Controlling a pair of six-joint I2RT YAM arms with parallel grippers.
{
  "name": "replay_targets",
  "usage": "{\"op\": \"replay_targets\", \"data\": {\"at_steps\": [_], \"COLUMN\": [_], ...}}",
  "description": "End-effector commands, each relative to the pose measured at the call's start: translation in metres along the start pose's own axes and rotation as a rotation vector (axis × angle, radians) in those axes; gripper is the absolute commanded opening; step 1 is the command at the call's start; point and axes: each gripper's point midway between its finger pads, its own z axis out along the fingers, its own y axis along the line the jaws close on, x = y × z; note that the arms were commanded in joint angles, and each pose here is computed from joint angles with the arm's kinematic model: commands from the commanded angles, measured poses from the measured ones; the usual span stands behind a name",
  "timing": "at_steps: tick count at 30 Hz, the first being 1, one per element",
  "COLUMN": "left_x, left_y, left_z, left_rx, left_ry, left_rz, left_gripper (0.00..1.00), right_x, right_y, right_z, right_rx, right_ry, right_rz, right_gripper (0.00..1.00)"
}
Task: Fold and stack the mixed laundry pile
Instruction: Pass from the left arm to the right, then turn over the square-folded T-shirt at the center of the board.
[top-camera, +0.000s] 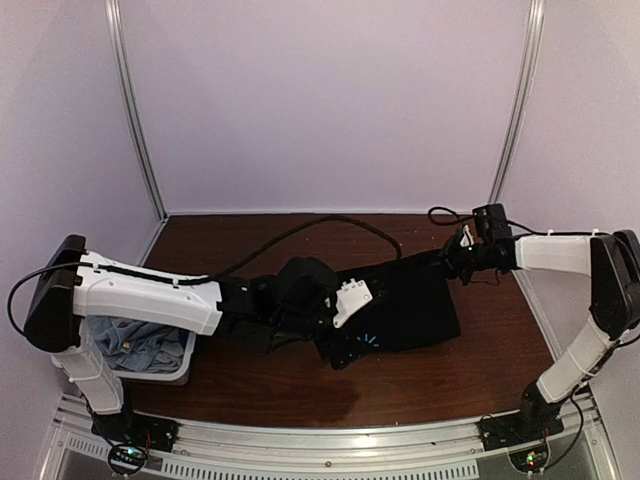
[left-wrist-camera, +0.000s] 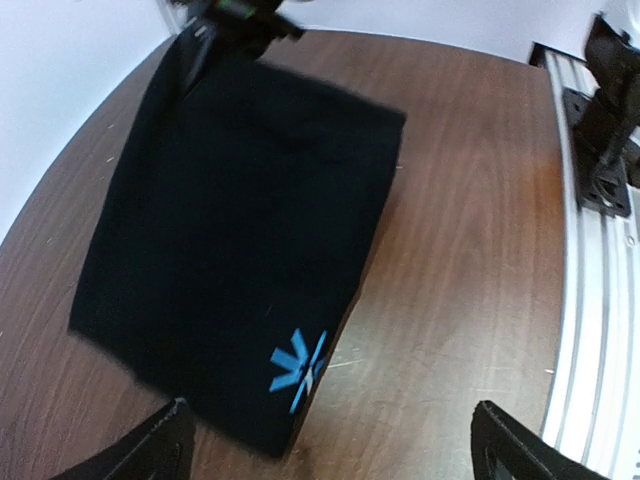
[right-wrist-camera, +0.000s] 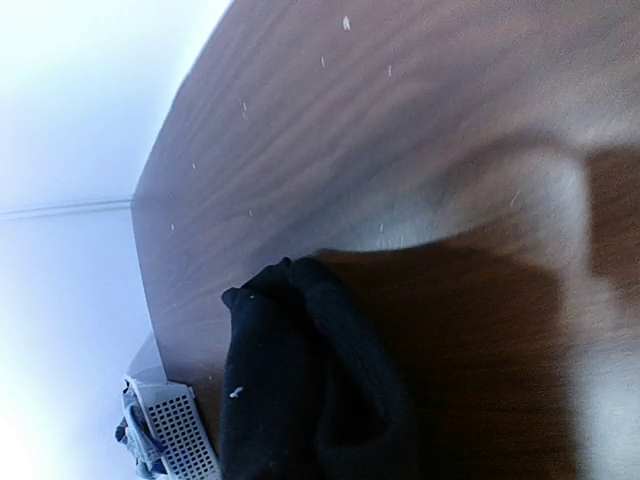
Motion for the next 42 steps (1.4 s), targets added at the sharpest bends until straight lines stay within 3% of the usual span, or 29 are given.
{"op": "replay_targets", "data": {"at_steps": [1,5,8,10,13,18,24,29,33,34,38,40,42], "left_x": [0.012,0.021,0.024,0.029,0.038,0.049,0.054,0.057,0.055,0.056,0.061,0.061,0.059], "left_y": [0.065,0.095,0.11,0.118,0.13,0.152,0.159,0.161,0.167,0.169,0.18,0.181,0.178], "left_z": [-0.029,-0.054,-0.072,-0.082,-0.094,-0.116,-0.136,-0.152,-0.172,-0.177,-0.195,-0.198,-0.193], "left_rx": [-0.199,-0.281,-0.329,-0.353,-0.407,-0.505,-0.539,-0.551,-0.567,-0.576,-0.606,-0.591,-0.557], "left_ry": [0.014,0.017,0.01,0.019,0.049,0.069,0.034,0.013,-0.032,-0.041,-0.087,-0.104,-0.099], "left_rz": [-0.183,-0.233,-0.252,-0.267,-0.285,-0.352,-0.449,-0.493,-0.549,-0.57,-0.685,-0.725,-0.722], "left_gripper": [0.98,0.98,0.98,0.98,0.97,0.98,0.98,0.98,0.98,0.98,0.98,0.98,0.98], "right_x": [-0.057,-0.123,-0.154,-0.164,-0.151,-0.085,0.048,0.147,0.187,0.195,0.212,0.209,0.183], "right_y": [-0.01,0.019,0.067,0.087,0.108,0.097,0.069,0.098,0.142,0.153,0.215,0.253,0.275], "right_z": [-0.07,-0.138,-0.165,-0.169,-0.129,-0.025,0.106,0.163,0.175,0.176,0.158,0.131,0.102], "right_rx": [0.186,0.373,0.367,0.355,0.375,0.487,0.513,0.353,0.151,0.093,-0.183,-0.376,-0.508], "right_ry": [-0.098,-0.264,-0.349,-0.366,-0.285,-0.086,0.177,0.346,0.41,0.43,0.516,0.559,0.54], "right_rz": [-0.222,-0.415,-0.524,-0.557,-0.637,-0.744,-0.816,-0.83,-0.723,-0.681,-0.612,-0.581,-0.515], "right_gripper": [0.0,0.0,0.0,0.0,0.0,0.0,0.0,0.0,0.01,0.06,0.44,0.57,0.63]}}
